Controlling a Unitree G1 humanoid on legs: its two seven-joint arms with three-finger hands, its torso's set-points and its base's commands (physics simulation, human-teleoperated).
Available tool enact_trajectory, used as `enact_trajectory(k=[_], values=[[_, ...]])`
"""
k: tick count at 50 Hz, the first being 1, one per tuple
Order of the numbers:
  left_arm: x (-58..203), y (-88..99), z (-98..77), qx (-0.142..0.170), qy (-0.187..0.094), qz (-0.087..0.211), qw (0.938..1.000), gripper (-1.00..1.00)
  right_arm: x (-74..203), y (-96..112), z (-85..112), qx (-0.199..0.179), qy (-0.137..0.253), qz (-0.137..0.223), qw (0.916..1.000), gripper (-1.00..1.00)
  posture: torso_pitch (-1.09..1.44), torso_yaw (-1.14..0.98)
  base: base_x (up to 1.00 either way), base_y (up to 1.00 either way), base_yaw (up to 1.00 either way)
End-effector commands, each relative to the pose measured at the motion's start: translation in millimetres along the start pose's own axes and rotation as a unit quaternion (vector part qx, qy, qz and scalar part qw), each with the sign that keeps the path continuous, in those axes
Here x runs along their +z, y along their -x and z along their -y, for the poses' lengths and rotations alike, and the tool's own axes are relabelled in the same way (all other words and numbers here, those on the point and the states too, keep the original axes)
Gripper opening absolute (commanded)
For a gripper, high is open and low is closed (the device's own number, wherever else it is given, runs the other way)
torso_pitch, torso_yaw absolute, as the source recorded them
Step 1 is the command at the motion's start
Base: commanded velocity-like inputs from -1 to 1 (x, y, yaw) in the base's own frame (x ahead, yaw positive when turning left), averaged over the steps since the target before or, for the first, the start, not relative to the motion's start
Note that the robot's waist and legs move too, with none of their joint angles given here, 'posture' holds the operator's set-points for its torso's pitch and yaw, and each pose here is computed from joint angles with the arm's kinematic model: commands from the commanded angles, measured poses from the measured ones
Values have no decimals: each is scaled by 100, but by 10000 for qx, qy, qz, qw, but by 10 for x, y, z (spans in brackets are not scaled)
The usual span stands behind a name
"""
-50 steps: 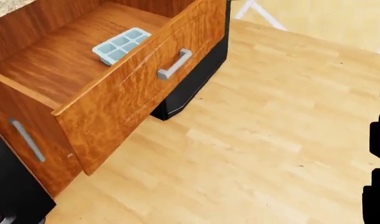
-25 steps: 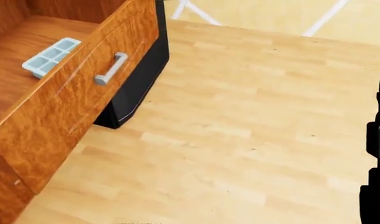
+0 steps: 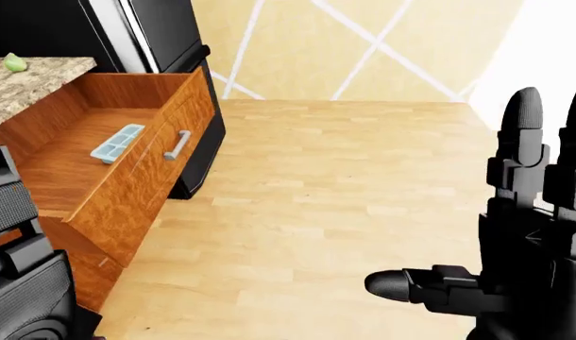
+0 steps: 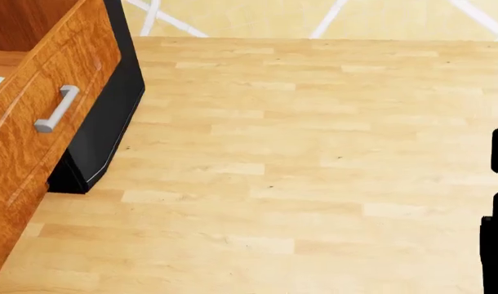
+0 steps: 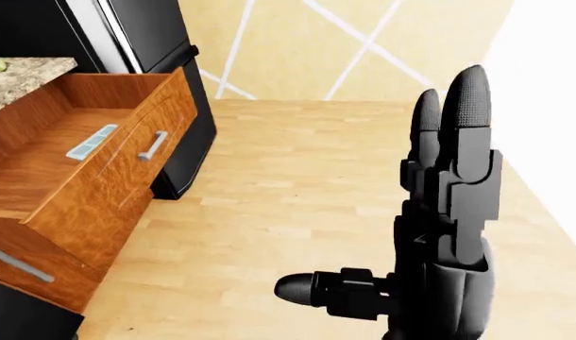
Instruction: Close the right drawer.
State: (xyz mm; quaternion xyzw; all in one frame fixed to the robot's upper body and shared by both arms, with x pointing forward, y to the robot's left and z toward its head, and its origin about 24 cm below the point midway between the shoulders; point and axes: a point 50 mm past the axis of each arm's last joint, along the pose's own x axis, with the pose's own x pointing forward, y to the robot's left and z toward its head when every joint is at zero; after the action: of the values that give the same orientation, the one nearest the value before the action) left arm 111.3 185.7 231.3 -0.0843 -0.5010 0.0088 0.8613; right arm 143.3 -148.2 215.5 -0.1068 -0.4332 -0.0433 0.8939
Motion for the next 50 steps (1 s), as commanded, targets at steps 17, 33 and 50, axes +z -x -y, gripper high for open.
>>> enact_trajectory(k=[17, 33, 50], values=[[97, -31, 22, -93, 23, 267, 9996, 100, 2, -8, 47, -159, 121, 34, 9998, 100, 0, 0, 0, 1, 0], [94, -31, 20, -91, 24, 261, 9996, 100, -2, -14, 50, -152, 109, 1, 9998, 100, 0, 0, 0, 3, 0], [89, -24, 19, -84, 29, 245, 9997, 100, 2, -35, 36, -106, 130, -57, 9998, 100, 0, 0, 0, 8, 0]])
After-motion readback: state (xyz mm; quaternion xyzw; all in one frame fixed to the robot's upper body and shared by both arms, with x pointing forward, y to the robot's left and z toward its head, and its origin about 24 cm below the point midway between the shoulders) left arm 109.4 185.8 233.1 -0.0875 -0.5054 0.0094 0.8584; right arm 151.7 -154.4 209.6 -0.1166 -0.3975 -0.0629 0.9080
